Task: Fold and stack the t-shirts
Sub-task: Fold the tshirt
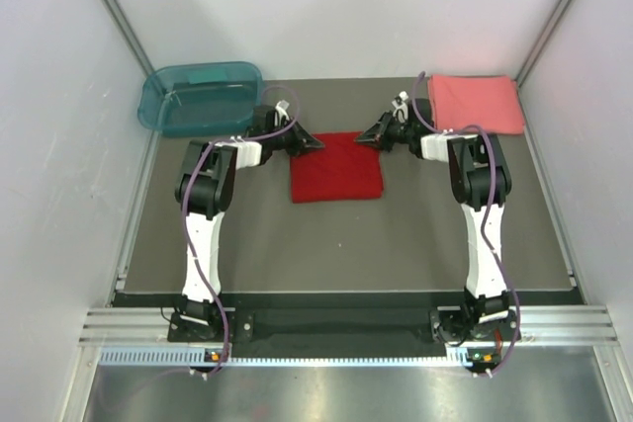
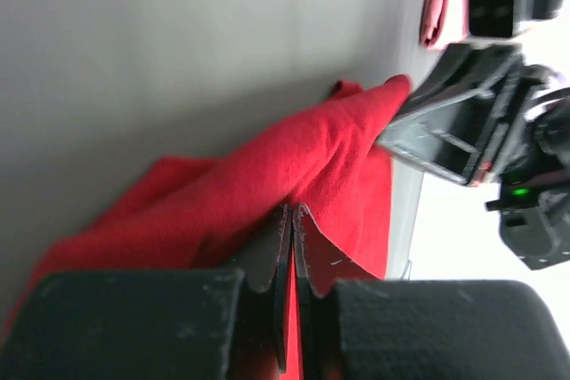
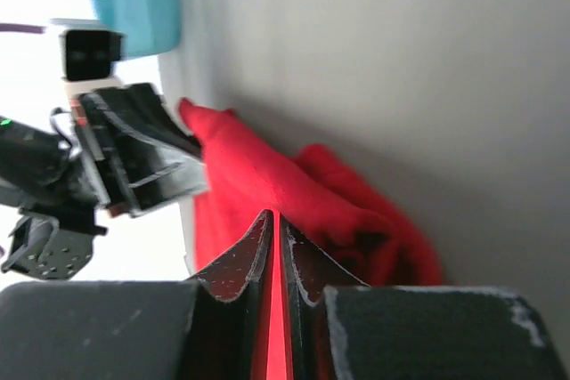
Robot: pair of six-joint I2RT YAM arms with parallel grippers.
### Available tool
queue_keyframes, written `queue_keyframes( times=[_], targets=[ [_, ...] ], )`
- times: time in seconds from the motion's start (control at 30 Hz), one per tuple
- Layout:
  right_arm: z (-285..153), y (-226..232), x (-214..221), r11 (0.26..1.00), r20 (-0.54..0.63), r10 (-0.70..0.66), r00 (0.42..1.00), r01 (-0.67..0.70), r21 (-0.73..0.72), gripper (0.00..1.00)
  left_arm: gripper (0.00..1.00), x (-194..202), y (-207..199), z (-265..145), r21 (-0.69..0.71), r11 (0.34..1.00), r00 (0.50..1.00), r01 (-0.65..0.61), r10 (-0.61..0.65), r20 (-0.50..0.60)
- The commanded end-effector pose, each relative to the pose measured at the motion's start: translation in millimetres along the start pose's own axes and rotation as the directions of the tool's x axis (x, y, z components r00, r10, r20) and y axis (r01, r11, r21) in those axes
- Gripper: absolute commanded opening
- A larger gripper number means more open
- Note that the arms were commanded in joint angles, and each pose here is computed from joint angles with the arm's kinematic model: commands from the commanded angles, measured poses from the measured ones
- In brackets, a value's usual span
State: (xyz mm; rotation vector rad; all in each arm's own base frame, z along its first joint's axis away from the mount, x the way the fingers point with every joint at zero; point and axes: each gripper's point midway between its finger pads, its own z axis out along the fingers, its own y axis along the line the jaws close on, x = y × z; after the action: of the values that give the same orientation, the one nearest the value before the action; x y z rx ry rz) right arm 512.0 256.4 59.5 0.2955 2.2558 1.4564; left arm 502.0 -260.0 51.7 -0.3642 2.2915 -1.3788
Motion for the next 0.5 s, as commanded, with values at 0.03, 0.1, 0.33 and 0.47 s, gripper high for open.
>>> queue_keyframes(
  times=[0.03, 0.1, 0.33, 0.47],
  targets=[
    [1, 8, -27, 0.997, 0.055, -0.056, 0.997, 0.059, -0.050, 0.06, 0.05, -38, -12, -2, 0.056, 0.996, 0.993, -0.074, 0.068, 0.101],
    [2, 0, -32, 0.998, 0.066, -0.051, 0.997, 0.054, -0.040, 0.06, 0.05, -43, -7, -4, 0.052, 0.996, 0.991, -0.071, 0.064, 0.113],
    [1, -21, -58, 0.999, 0.109, -0.032, 0.994, 0.034, -0.019, 0.08, 0.05, -63, 24, -7, 0.014, 0.999, 0.987, -0.050, 0.048, 0.156],
    [6, -36, -70, 1.000, 0.127, -0.005, 0.992, 0.004, 0.007, 0.08, 0.04, -66, 33, -3, 0.005, 0.999, 0.987, -0.048, 0.047, 0.156]
  ],
)
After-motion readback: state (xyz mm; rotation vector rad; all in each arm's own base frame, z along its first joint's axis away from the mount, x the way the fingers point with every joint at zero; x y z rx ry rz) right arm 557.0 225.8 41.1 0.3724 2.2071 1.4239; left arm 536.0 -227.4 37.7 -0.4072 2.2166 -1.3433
